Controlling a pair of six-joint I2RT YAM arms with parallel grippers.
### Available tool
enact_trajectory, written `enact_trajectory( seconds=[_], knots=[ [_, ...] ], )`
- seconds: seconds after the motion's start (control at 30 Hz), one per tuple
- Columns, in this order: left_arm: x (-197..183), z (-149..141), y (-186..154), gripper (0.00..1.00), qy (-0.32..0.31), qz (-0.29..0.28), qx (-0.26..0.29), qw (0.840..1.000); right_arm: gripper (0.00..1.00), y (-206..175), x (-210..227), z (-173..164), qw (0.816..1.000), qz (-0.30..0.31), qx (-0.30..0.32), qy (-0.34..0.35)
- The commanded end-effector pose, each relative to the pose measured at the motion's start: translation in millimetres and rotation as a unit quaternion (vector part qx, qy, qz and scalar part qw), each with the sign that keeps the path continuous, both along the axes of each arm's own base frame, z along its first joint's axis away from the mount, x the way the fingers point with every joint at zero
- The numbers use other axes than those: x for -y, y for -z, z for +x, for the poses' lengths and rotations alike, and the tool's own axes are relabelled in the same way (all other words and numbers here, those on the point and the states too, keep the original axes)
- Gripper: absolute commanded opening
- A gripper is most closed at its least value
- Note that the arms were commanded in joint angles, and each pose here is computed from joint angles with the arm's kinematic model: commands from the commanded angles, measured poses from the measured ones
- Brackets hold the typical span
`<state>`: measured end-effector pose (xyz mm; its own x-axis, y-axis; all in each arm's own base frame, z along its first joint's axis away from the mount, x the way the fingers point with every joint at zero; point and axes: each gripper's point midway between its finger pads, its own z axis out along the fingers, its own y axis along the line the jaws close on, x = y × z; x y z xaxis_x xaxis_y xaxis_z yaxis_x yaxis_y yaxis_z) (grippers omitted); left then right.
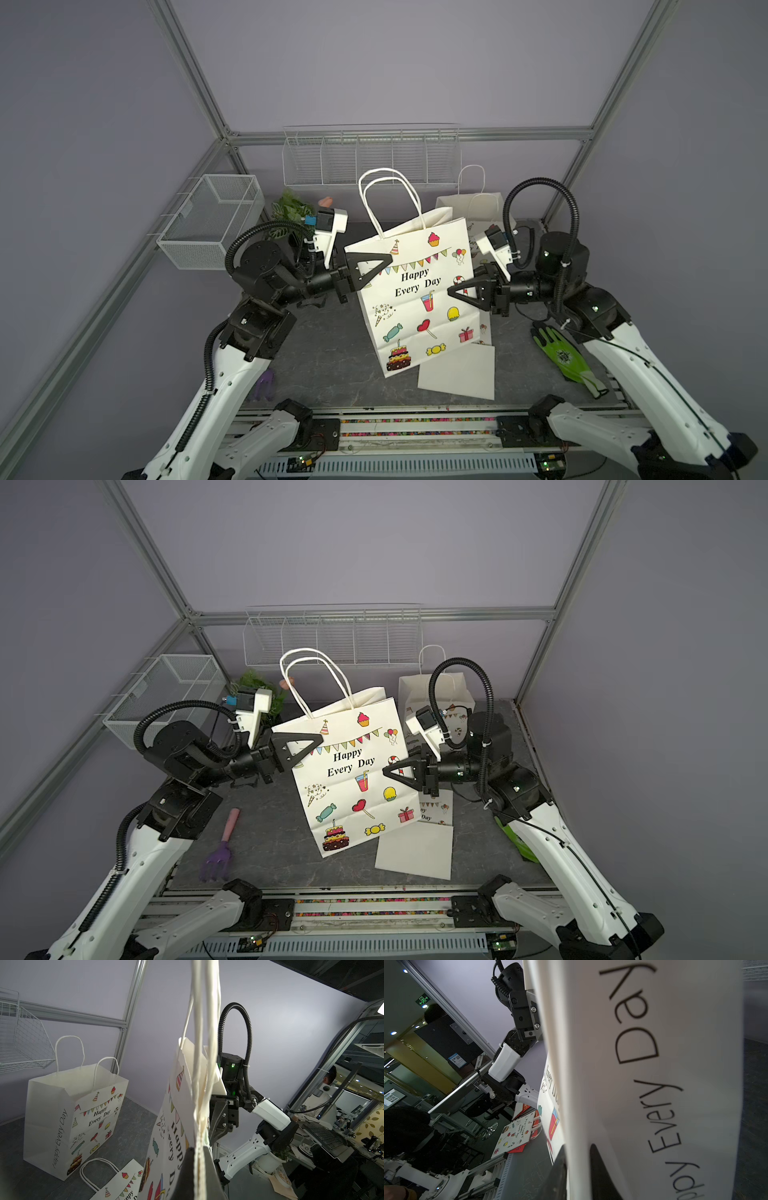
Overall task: Put away the paper bag
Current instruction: Press the paper bag.
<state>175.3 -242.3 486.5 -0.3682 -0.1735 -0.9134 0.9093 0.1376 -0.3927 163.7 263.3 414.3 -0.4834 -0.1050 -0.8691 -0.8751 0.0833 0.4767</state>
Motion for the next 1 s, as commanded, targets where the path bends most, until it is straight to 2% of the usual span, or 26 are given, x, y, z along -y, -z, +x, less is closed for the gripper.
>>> enact_trajectory(
  seconds=[0.0, 0.03, 0.13, 0.33, 0.37, 0.5, 0.67, 0.83, 0.97],
  knots=[
    [3.0, 1.2, 4.4, 0.0, 0.014, 0.003, 0.003, 1.0, 0.47, -20.3, 4.9, -11.5, 0.999, 0.013, 0.04, -0.004],
    [5.2, 0.1, 9.3, 0.0, 0.025, 0.008, 0.0, 1.0, 0.59, -24.9, 7.0, -8.4, 0.999, 0.011, 0.052, 0.007],
    [8.6, -6.9, 19.5, 0.0, 0.056, 0.017, -0.002, 0.998, 0.81, -41.5, 14.4, 4.9, 0.996, 0.006, 0.077, 0.033],
    [8.4, -28.3, 24.1, 0.0, 0.115, 0.017, 0.004, 0.993, 0.98, -69.0, 20.5, 37.4, 0.995, 0.033, 0.085, 0.043],
    [8.0, -32.4, 23.5, 0.0, 0.125, 0.016, 0.005, 0.992, 0.99, -72.4, 20.0, 39.3, 0.995, 0.039, 0.085, 0.038],
    [6.5, -44.0, 21.5, 0.0, 0.155, 0.015, 0.01, 0.988, 0.89, -81.2, 14.8, 41.5, 0.995, 0.058, 0.085, 0.005],
    [7.8, -46.5, 20.5, 0.0, 0.172, 0.025, 0.012, 0.985, 0.89, -93.1, 9.2, 36.5, 0.991, 0.082, 0.084, -0.059],
    [11.2, -21.0, 16.8, 0.0, 0.13, 0.035, 0.005, 0.991, 0.94, -97.0, 5.0, 11.7, 0.984, 0.092, 0.086, -0.126],
    [11.8, 7.4, 11.2, 0.0, 0.103, 0.018, -0.006, 0.994, 0.99, -87.0, 4.7, -0.2, 0.984, 0.08, 0.086, -0.132]
  ],
)
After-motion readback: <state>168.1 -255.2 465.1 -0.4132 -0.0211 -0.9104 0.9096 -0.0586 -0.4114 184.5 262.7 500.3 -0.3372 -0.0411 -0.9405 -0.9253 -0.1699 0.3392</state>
